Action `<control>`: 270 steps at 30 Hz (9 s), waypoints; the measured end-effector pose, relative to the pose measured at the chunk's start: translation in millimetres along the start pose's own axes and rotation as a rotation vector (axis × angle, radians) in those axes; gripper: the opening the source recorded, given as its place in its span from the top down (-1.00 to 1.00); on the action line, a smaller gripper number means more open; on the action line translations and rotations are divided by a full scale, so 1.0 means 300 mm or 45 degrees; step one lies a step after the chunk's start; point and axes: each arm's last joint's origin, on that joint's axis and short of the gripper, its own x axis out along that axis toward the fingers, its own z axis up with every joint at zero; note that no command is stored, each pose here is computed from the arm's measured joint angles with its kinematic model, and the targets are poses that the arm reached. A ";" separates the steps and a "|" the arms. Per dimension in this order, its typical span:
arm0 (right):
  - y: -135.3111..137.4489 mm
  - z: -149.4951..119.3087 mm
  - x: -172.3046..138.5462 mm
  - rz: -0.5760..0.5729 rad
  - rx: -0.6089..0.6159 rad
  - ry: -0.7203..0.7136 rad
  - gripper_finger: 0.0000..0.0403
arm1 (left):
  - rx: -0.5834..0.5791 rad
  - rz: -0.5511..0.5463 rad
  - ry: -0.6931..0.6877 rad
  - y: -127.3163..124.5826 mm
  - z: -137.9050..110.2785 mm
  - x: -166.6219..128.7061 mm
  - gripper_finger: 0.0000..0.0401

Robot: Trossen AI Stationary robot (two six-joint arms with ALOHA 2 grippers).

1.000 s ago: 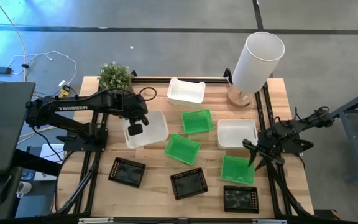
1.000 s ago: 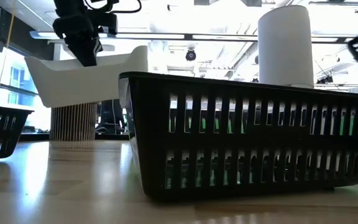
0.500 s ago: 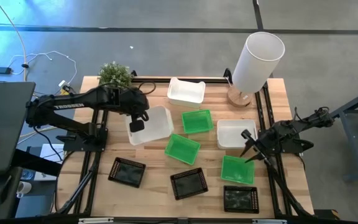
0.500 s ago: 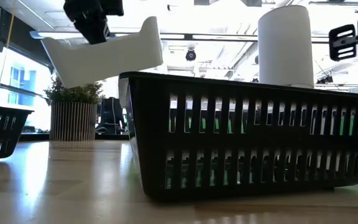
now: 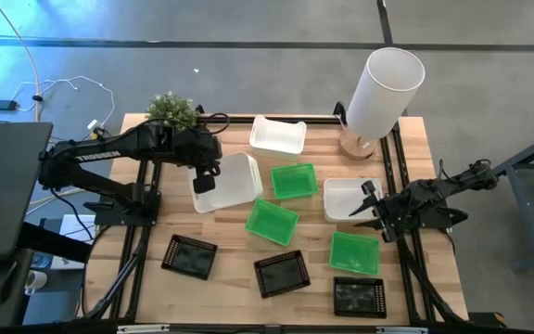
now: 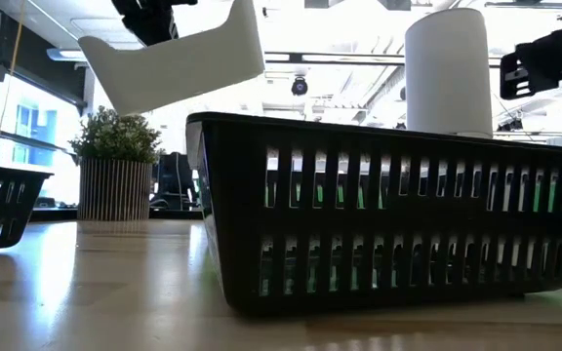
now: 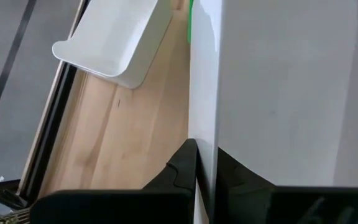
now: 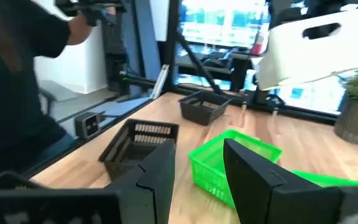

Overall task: Stack baskets by color
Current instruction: Stack the bottom left white bin on the bottom right white bin

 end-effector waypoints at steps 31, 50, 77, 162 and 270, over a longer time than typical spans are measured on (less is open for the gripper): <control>-0.051 0.143 -0.043 -0.491 0.205 -0.576 0.39 | -0.128 0.235 0.025 0.021 -0.001 -0.022 1.00; -0.056 0.158 -0.046 -0.554 0.209 -0.619 0.39 | -0.239 0.254 0.034 0.020 0.002 -0.008 1.00; -0.099 0.380 0.218 -0.859 -0.012 0.112 0.39 | -0.217 0.520 0.219 -0.021 0.044 0.178 1.00; -0.530 0.380 0.823 -1.235 0.247 0.781 1.00 | 0.048 0.567 -0.134 -0.258 0.090 0.116 0.24; -0.052 0.341 -0.026 -1.939 1.777 0.740 1.00 | 0.292 0.335 -0.127 -0.310 0.088 0.100 0.08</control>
